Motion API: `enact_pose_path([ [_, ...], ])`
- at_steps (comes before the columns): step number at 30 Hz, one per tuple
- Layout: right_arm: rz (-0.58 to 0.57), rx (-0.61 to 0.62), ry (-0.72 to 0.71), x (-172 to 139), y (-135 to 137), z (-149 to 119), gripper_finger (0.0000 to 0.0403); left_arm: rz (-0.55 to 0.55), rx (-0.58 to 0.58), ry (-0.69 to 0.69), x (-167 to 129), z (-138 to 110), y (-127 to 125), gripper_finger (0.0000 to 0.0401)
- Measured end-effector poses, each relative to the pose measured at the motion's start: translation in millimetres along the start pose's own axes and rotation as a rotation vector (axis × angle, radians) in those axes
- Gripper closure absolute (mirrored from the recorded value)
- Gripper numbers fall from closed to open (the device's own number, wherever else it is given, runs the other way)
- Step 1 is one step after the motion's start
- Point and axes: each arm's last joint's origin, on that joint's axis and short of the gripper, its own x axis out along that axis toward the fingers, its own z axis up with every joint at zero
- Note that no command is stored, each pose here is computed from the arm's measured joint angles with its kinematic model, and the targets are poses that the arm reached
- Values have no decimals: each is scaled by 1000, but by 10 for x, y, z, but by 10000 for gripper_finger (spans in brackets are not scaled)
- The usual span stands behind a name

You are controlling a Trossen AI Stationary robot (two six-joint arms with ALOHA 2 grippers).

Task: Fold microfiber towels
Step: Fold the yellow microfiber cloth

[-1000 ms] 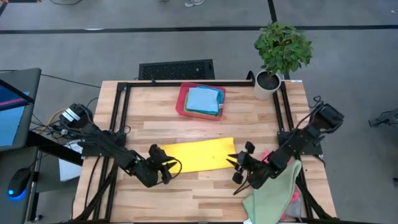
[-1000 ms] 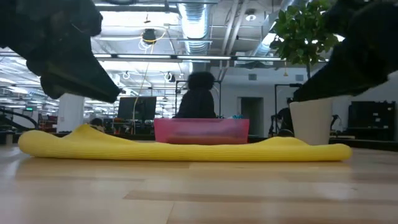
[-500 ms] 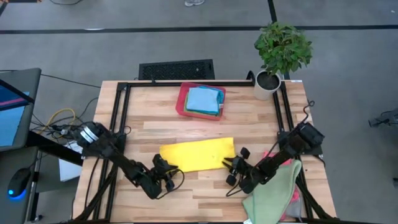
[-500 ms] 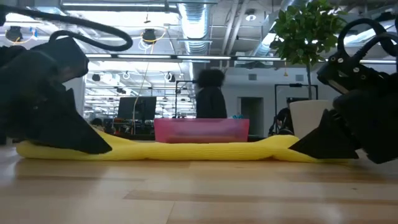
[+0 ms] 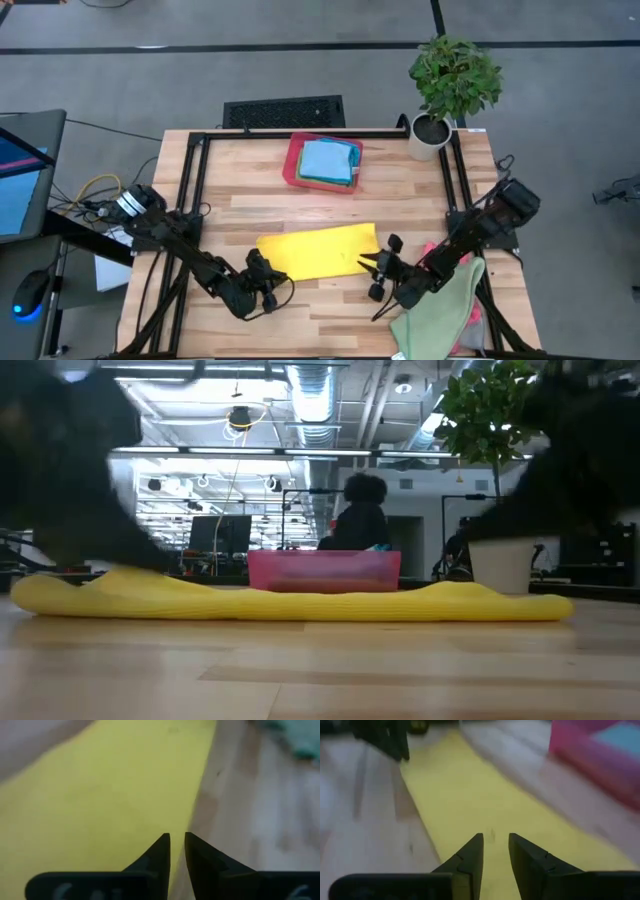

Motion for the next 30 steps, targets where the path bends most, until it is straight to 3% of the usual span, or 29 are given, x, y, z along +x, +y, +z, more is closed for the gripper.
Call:
enact_pose_path([
  [5, 5, 10, -108, 101, 29, 169, 284, -6, -19, -130, -72, 158, -61, 358],
  [12, 125, 19, -160, 490, 125, 9, 284, -23, -18, -202, 85, 55, -113, 359],
  [18, 162, -2, -109, 845, 204, -161, 284, 31, 7, -165, 324, -220, 5, 359],
  [23, 158, 56, -58, 942, 198, -382, 285, 73, 19, -149, 432, -379, 77, 359],
  [30, 182, 32, -62, 858, 222, -293, 285, -3, -7, -131, 320, -247, -20, 359],
])
